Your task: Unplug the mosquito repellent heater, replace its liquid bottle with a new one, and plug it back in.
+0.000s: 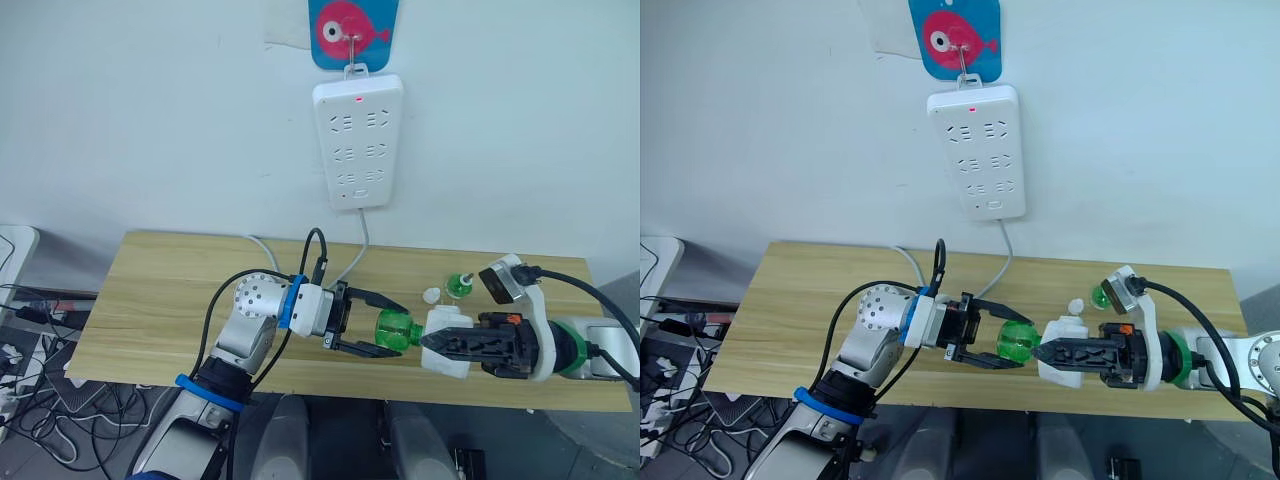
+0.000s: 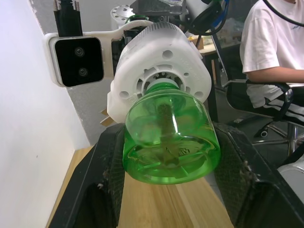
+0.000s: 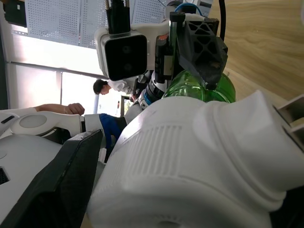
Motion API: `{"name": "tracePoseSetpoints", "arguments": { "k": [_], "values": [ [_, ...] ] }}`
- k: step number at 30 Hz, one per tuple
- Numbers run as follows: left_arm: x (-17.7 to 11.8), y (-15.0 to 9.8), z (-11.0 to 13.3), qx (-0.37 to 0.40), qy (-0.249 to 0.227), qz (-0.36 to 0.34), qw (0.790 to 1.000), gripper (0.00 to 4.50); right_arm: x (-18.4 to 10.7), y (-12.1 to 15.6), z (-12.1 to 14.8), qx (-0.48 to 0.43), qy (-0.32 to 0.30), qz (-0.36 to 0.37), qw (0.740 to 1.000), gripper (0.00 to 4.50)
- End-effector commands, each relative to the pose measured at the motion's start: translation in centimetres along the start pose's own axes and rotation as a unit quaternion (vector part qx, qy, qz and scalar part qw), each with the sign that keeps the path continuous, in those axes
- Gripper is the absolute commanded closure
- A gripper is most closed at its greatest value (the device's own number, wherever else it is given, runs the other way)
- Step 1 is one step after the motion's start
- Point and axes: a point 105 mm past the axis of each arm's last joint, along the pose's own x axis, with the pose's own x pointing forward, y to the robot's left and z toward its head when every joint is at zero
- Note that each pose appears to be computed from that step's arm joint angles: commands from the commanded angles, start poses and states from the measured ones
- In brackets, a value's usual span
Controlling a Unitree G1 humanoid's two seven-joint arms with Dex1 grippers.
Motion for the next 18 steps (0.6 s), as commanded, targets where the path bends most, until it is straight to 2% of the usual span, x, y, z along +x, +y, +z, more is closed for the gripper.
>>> {"name": "tracePoseSetpoints", "arguments": {
  "k": [1, 18],
  "values": [
    [0.8, 0.0, 0.5, 0.014, -0.014, -0.008, 1.0, 2.24, 0.3, 0.7, 0.3, -0.008, -0.001, 0.018, 1.0, 0.01],
    [0.4, 0.2, 0.4, 0.016, -0.009, 0.007, 1.0, 2.24, -1.3, 1.5, -1.2, 0.011, 0.017, 0.027, 0.999, 0.01]
  ]
}}
